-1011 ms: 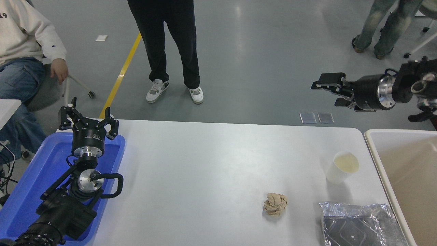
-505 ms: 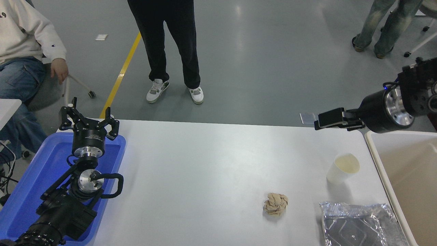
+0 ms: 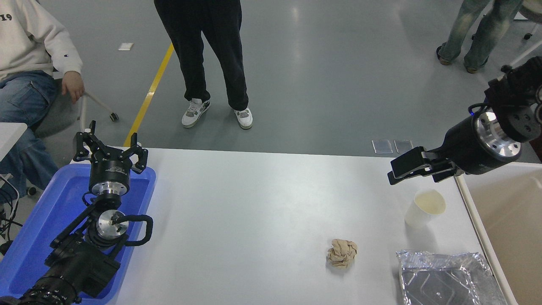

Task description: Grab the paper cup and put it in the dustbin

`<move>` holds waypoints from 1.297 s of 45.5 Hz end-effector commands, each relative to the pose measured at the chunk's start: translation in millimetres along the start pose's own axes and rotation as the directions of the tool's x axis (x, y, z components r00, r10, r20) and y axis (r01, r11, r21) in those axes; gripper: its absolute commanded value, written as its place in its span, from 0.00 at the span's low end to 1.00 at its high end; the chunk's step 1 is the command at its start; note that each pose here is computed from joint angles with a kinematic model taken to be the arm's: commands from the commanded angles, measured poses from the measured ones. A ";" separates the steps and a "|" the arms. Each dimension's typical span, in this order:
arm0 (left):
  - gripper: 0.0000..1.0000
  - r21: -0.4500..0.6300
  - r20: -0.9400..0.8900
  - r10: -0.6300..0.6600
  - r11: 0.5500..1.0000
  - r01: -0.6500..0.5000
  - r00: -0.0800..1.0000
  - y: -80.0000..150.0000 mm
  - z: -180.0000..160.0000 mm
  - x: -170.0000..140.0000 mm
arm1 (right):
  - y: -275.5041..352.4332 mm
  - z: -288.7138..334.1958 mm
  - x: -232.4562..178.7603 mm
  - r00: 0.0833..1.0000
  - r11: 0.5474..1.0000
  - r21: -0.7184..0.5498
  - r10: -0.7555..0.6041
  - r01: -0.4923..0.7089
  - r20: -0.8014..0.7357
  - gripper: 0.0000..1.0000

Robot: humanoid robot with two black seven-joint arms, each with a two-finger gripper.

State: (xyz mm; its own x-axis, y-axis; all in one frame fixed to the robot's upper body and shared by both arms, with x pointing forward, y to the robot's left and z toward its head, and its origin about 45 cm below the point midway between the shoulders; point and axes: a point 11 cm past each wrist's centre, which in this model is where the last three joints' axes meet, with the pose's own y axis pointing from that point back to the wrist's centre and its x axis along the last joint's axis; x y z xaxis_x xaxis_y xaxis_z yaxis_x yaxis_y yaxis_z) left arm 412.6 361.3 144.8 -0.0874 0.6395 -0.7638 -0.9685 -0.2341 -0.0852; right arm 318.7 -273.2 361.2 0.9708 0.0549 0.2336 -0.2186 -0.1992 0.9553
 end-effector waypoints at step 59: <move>0.99 0.000 -0.001 0.000 1.000 0.000 1.000 0.0 0.0 0.0 | -66.3 141.2 59.3 0.988 0.935 -0.325 0.111 -0.141 -0.109 1.00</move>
State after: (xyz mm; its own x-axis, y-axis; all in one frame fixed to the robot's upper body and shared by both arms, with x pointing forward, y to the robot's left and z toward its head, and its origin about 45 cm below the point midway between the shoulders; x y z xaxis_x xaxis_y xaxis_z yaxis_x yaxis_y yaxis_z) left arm 412.7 361.2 144.8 -0.0872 0.6399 -0.7635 -0.9686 -0.2337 -0.0852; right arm 398.5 -369.9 323.3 0.9170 0.2045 0.3426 -0.3724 0.1305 0.9188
